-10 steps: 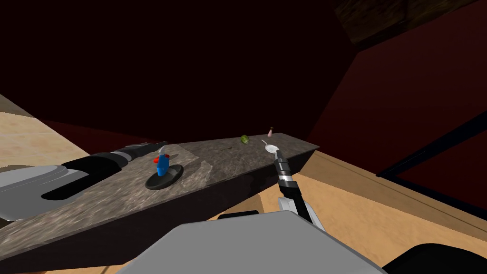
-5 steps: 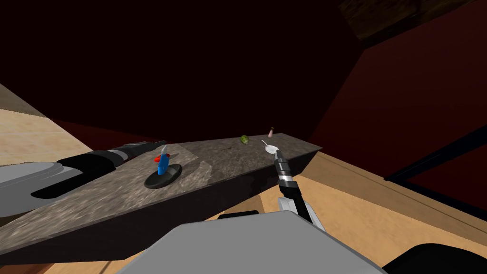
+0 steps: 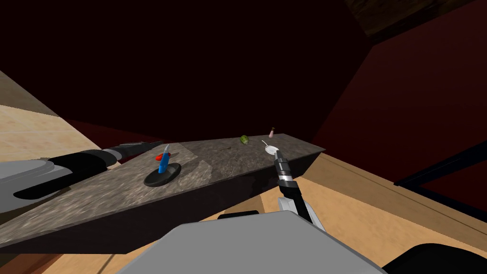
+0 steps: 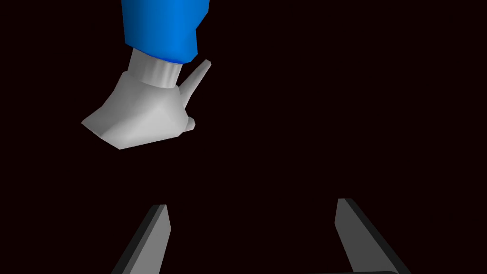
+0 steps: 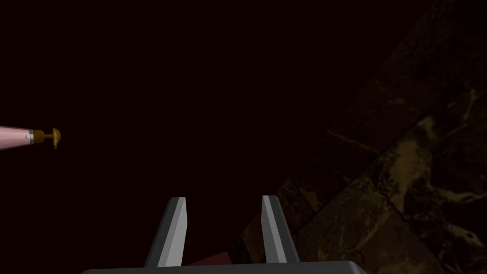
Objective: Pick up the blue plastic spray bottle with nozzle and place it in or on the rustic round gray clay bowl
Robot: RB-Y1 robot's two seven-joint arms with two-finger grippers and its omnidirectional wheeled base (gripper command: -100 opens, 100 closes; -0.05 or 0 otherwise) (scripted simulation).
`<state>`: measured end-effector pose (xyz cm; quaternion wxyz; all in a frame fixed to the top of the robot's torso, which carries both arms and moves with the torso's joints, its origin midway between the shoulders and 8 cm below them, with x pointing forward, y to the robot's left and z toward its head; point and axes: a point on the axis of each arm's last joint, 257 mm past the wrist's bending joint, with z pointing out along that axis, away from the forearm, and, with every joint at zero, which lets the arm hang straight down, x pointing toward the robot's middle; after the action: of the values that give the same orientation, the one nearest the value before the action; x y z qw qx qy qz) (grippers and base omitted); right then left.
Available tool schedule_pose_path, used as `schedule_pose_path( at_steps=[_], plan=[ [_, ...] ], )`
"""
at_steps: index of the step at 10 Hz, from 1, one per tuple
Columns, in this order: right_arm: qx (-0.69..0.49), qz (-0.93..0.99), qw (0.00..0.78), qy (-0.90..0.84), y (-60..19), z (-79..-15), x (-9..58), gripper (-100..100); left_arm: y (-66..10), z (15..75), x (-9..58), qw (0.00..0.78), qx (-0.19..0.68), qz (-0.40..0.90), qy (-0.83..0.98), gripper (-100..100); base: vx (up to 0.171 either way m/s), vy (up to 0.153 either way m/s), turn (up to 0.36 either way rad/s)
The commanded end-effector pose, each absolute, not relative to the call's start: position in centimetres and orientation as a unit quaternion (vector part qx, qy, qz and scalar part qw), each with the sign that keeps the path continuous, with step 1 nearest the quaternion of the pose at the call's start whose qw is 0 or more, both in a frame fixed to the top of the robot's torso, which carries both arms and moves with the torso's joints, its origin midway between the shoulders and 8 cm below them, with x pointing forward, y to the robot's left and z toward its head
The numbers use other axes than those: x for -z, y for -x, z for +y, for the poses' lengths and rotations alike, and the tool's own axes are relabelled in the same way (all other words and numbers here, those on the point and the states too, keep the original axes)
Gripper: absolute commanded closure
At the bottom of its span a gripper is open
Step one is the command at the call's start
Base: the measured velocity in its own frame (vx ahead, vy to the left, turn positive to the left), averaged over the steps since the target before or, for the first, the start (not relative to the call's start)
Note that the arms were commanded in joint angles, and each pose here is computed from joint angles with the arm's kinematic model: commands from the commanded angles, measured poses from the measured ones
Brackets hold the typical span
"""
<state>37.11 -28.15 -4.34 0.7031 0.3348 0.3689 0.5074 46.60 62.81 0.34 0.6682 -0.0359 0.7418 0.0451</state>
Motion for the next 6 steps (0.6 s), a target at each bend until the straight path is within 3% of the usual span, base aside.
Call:
schedule_pose_path(
  at_steps=[1, 4, 6],
  plan=[
    [-0.507, 0.369, 0.703, -0.335, -37.1, -28.1, 4.3, 0, -46.7, 63.6, -0.6, 0.662, -0.043, 0.747, 0.035, -100, 0.022, -0.135, 0.103],
    [-0.507, 0.369, 0.703, -0.335, -37.1, -28.1, 4.3, 0, -45.9, 64.8, 0.8, 0.645, -0.038, 0.762, 0.038, -100, 0.009, -0.025, -0.004],
    [-0.507, 0.369, 0.703, -0.335, -37.1, -28.2, 4.3, 0, -46.3, 65.7, 0.1, 0.637, -0.035, 0.769, 0.041, -100, 0.005, -0.093, 0.134]
  ],
)
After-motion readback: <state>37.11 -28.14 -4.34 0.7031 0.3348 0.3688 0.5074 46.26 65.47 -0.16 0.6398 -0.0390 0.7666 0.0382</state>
